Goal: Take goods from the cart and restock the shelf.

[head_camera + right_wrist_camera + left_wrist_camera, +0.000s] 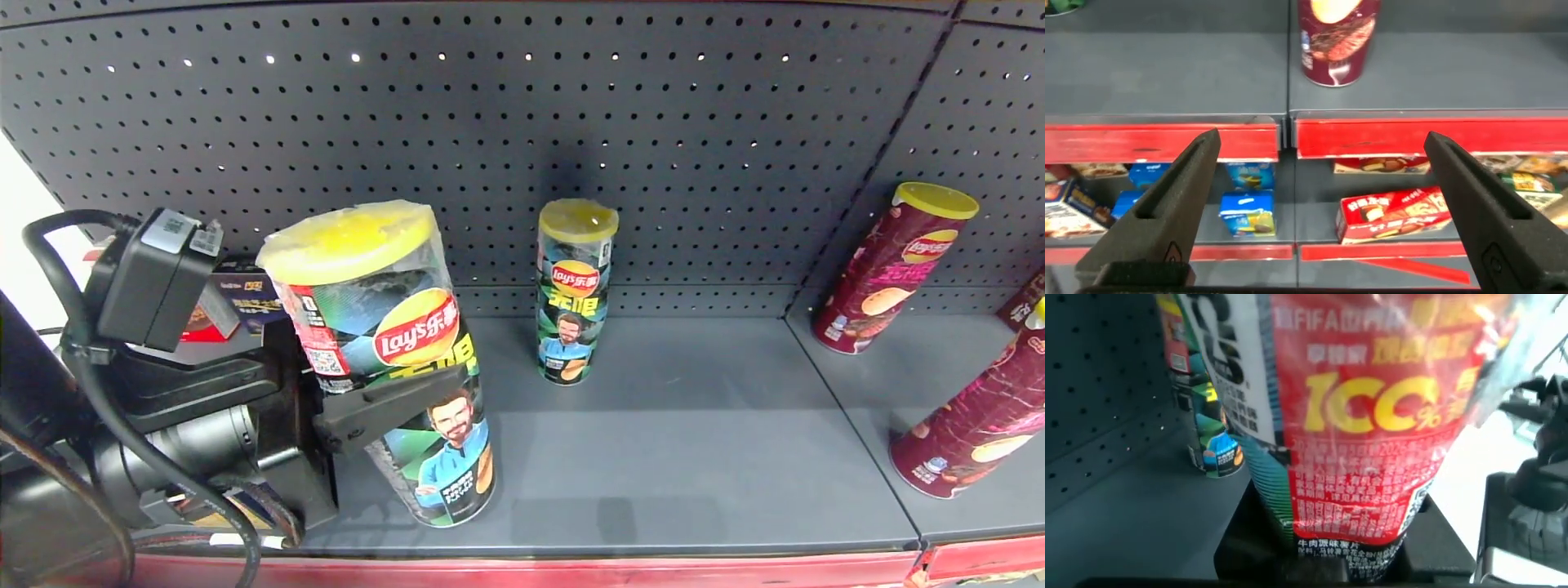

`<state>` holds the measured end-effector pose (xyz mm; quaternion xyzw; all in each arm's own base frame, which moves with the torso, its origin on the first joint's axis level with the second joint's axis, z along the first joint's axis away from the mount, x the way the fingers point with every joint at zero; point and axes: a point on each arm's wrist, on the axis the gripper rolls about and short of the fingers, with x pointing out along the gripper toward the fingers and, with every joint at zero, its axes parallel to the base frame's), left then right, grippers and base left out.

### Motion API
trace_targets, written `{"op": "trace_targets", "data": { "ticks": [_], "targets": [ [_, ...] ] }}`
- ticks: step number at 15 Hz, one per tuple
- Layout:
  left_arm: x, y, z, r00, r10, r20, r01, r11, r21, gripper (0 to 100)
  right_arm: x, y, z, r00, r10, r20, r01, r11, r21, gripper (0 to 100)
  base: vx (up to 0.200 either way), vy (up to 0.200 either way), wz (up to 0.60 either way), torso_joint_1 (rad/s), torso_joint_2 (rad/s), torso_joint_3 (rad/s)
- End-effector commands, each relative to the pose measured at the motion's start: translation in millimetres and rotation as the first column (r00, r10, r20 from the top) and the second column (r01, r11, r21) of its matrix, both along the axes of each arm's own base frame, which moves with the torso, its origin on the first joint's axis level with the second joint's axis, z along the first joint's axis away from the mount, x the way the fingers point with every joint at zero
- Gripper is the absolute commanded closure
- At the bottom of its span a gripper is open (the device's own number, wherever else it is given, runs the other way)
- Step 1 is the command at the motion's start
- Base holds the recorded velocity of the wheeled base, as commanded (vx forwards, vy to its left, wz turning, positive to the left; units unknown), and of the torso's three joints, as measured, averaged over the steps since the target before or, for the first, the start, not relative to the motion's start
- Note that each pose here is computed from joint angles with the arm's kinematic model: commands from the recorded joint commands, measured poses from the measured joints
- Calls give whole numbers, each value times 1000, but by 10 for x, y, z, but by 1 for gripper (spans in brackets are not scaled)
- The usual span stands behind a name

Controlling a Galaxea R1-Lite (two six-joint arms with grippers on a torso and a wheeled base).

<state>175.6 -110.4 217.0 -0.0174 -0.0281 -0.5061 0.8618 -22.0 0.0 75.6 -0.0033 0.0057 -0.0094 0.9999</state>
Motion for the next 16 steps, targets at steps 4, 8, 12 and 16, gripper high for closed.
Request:
{"op": "trace_targets", "data": {
  "ticks": [4,8,12,16],
  "targets": [
    [120,-22,6,1000,21,-7,-21,1000,-15,100,5,22,684,966,258,13,-258,966,-5,0,0,0,0,0,0,0],
    [81,103,-47,998,64,-24,-64,998,-8,100,99,10,816,910,409,-72,-413,909,-61,0,0,0,0,0,0,0],
    [88,129,-44,997,77,-24,-78,997,-8,100,435,155,1222,758,631,-165,-642,767,-15,0,0,0,0,0,0,0],
    [112,170,-36,995,99,-21,-99,995,-9,100,775,421,1360,608,751,-257,-773,634,24,0,0,0,0,0,0,0]
  ]
}}
